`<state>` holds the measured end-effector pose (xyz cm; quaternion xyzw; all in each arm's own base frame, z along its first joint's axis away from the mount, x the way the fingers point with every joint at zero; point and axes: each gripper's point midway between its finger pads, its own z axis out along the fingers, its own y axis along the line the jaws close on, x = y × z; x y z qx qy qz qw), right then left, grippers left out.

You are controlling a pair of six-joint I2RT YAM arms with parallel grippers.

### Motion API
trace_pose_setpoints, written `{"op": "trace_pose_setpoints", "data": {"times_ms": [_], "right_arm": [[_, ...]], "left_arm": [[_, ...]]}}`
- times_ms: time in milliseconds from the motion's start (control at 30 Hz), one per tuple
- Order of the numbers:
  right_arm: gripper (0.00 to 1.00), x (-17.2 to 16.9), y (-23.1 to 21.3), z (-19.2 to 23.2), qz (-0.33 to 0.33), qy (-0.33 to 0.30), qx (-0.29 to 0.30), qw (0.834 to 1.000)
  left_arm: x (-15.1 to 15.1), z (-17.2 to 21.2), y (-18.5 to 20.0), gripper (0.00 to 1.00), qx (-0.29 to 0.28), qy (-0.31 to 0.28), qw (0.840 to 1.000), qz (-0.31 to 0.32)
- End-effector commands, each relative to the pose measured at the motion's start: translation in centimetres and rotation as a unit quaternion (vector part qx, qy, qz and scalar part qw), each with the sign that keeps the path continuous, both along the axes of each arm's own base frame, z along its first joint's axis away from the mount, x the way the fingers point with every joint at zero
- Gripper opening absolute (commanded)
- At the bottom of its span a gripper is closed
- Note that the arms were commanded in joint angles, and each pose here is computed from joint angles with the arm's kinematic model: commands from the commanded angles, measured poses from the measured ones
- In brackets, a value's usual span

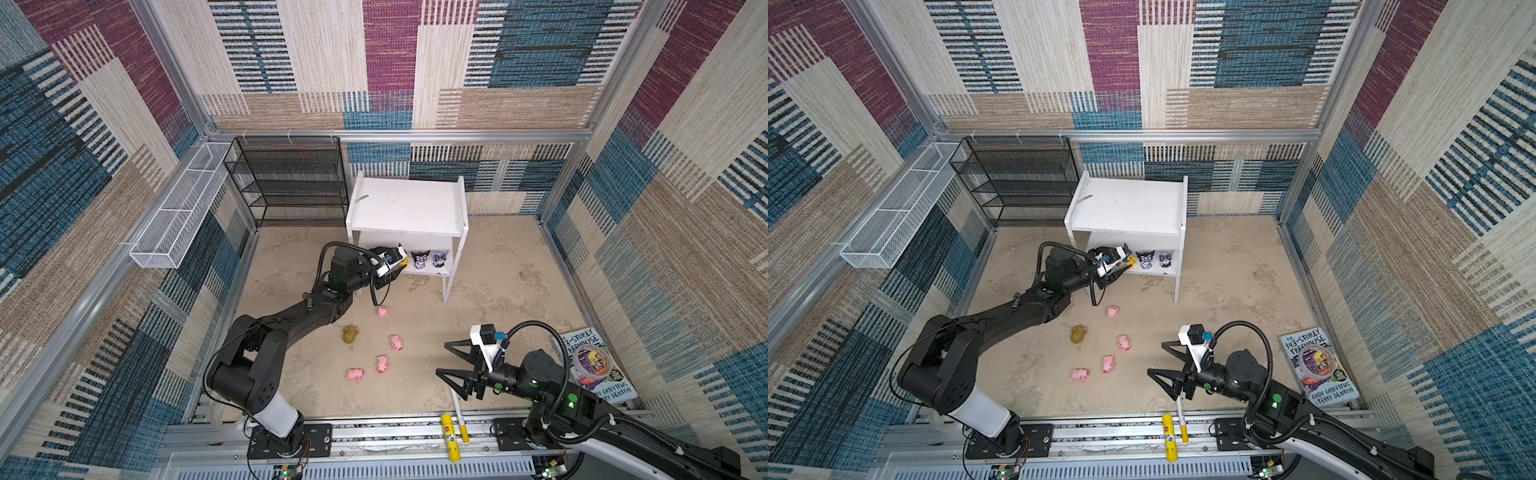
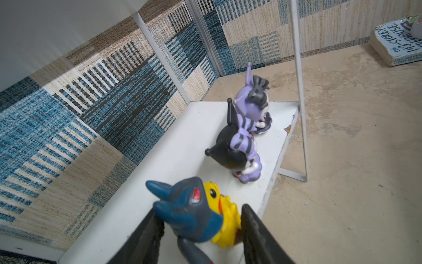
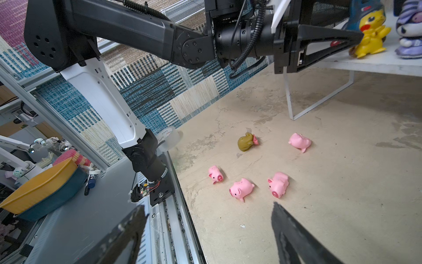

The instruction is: Place and organize the plastic toys onto the shelf

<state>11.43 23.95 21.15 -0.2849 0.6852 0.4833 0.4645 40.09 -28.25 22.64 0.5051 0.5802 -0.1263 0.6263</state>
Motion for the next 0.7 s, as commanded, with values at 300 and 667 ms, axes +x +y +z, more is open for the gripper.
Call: {"op": "trace_pose_setpoints", "data": {"times_ms": [300, 667], "right_arm": [[0.87, 0.1, 0.3, 0.5, 0.002, -0.006, 0.009, 1.0], [0.87, 0.1, 0.4, 0.6, 0.006, -0.011, 0.008, 1.0]], "left_arm": [[0.0, 0.7, 1.2, 0.65, -0.004, -0.017, 0.999, 0.033], [-0.2, 0.7, 1.8, 0.65, 0.0, -0.015, 0.999, 0.046]]}}
